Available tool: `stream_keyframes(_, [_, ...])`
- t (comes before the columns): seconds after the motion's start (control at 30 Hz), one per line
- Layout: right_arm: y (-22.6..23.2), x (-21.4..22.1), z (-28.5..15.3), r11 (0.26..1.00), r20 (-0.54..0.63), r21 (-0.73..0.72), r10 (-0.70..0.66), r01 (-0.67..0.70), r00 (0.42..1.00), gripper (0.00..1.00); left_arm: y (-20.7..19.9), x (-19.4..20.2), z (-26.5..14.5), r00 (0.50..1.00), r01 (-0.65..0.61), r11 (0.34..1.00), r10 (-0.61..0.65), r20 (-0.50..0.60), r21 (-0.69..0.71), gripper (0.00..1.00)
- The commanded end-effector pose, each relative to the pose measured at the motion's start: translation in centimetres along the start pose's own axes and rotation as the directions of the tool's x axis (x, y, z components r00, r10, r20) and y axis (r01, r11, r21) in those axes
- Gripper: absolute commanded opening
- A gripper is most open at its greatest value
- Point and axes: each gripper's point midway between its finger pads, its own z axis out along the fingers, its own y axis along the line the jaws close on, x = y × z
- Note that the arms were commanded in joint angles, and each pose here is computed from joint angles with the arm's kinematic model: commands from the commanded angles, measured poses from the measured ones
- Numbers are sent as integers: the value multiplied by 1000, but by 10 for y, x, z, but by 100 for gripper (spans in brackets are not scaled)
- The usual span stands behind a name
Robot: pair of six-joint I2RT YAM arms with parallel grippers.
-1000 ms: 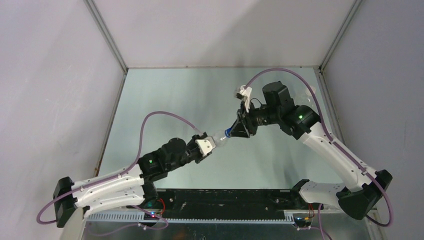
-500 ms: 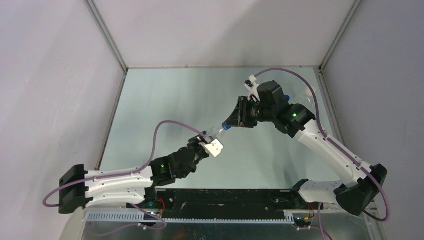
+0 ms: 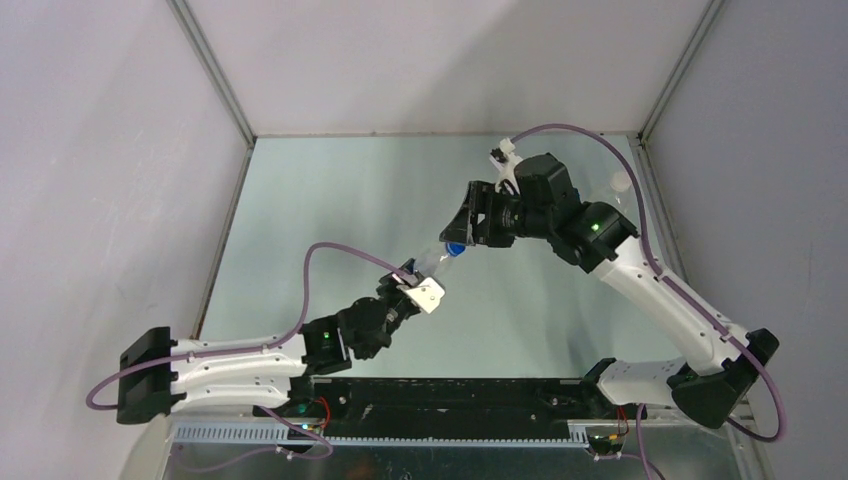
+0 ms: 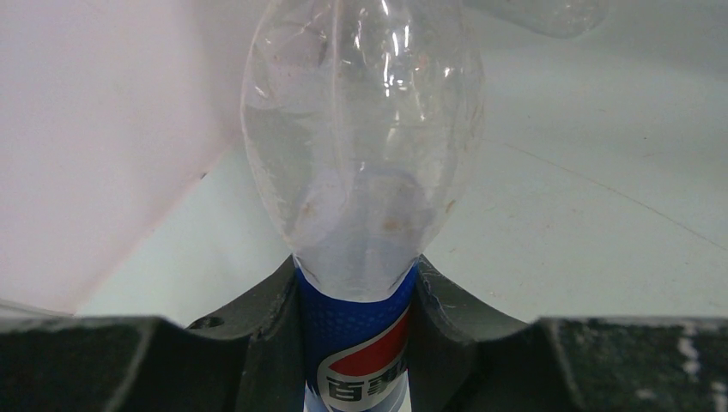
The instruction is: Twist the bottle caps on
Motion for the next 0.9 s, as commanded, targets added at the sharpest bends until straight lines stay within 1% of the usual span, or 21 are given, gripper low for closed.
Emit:
stream_keyframes(0.0, [20, -23, -22, 983, 105, -53, -171, 177, 980, 69, 3, -17, 2, 994, 97, 995, -97, 46, 13, 28])
stream_keyframes(0.13, [27, -32, -43, 940, 173, -89, -311, 330, 934, 71, -4, -9, 0, 991, 128, 989, -130, 24, 77, 28])
stream_keyframes(0.17, [28, -32, -50, 908, 190, -99, -384, 407, 904, 70, -10, -12, -2, 990, 133, 983, -138, 35, 128, 28])
stream_keyframes(0.2, [26, -30, -53, 889, 191, -102, -423, 447, 886, 70, -10, -11, -2, 988, 146, 978, -153, 34, 150, 28])
stream_keyframes(0.23, [28, -27, -61, 828, 209, -119, -518, 548, 829, 70, -17, -16, -6, 985, 149, 966, -163, 53, 213, 28])
stream_keyframes(0.27, [24, -20, -60, 796, 202, -130, -562, 591, 802, 70, -23, -20, -8, 982, 154, 950, -179, 68, 270, 28])
stream_keyframes(0.3, [28, -14, -69, 705, 226, -160, -655, 691, 721, 69, -24, -24, -12, 978, 156, 940, -189, 83, 303, 28])
stream_keyframes(0.33, [26, -1, -69, 654, 218, -209, -693, 727, 687, 69, -29, -26, -15, 976, 159, 920, -202, 87, 357, 28])
stream_keyframes(0.37, [27, 2, -77, 550, 260, -204, -767, 810, 586, 69, -30, -30, -17, 972, 163, 909, -215, 96, 384, 28])
stream_keyframes(0.4, [23, 15, -76, 491, 262, -244, -797, 836, 544, 68, -35, -34, -21, 969, 159, 882, -225, 100, 443, 28])
stream_keyframes(0.43, [23, 20, -83, 389, 296, -236, -844, 891, 447, 67, -37, -37, -23, 967, 156, 870, -230, 105, 468, 28])
stream_keyframes(0.47, [22, 28, -88, 293, 330, -242, -871, 925, 363, 67, -41, -40, -26, 966, 152, 846, -237, 105, 512, 28])
stream_keyframes(0.5, [21, 31, -90, 254, 342, -243, -881, 936, 328, 67, -42, -42, -28, 965, 150, 834, -239, 104, 531, 28])
stream_keyframes(0.53, [21, 36, -92, 184, 369, -239, -891, 953, 264, 67, -46, -44, -31, 966, 145, 811, -241, 99, 566, 28])
stream_keyframes(0.6, [20, 40, -94, 126, 385, -242, -898, 962, 215, 67, -50, -46, -34, 967, 139, 784, -240, 89, 605, 28])
stream_keyframes(0.67, [19, 42, -92, 99, 390, -250, -900, 963, 194, 67, -54, -49, -36, 968, 133, 765, -238, 84, 630, 28])
stream_keyframes(0.83, [22, 49, -88, 59, 406, -288, -896, 956, 177, 63, -55, -61, -39, 965, 116, 742, -242, 102, 660, 28])
stream_keyframes(0.87, [22, 50, -87, 49, 406, -289, -898, 956, 169, 62, -57, -57, -40, 969, 119, 735, -233, 85, 667, 28])
